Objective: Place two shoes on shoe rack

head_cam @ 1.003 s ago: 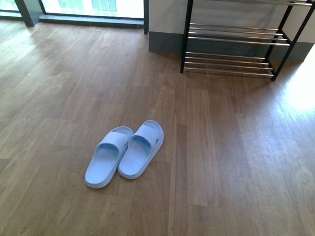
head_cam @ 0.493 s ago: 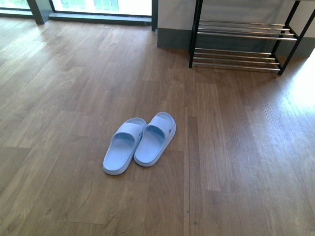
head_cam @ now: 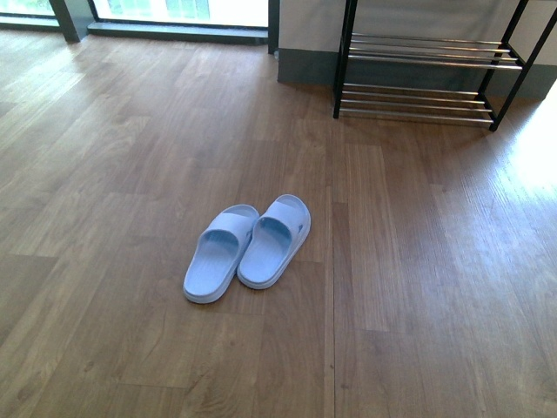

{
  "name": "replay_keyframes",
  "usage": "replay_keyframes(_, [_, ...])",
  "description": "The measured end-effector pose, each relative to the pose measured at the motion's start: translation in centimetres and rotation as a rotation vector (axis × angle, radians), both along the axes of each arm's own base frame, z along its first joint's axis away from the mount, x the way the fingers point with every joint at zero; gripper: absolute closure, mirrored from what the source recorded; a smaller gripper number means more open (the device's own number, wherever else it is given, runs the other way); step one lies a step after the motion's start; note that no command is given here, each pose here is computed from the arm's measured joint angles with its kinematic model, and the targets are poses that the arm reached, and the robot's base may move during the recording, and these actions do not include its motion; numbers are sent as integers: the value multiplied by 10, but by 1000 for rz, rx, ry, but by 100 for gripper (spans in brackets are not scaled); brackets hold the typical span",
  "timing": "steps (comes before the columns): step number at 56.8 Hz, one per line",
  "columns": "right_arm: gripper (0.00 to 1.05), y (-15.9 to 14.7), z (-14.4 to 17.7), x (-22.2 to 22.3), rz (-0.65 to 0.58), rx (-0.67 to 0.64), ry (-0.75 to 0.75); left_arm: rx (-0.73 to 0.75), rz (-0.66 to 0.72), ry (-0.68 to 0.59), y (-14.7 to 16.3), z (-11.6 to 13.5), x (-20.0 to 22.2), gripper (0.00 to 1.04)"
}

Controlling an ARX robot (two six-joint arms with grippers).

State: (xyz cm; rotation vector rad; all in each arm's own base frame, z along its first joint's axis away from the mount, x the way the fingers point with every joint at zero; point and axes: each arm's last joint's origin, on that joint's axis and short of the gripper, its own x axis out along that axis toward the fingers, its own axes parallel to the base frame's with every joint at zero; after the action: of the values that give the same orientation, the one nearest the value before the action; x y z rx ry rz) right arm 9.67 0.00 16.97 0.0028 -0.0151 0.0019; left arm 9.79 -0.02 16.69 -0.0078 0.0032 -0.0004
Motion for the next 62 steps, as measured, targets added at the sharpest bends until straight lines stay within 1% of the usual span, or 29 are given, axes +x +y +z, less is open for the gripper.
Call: replay_keyframes(62, [9,0,0,0,0,0,0,0,0,0,0,0,0,9])
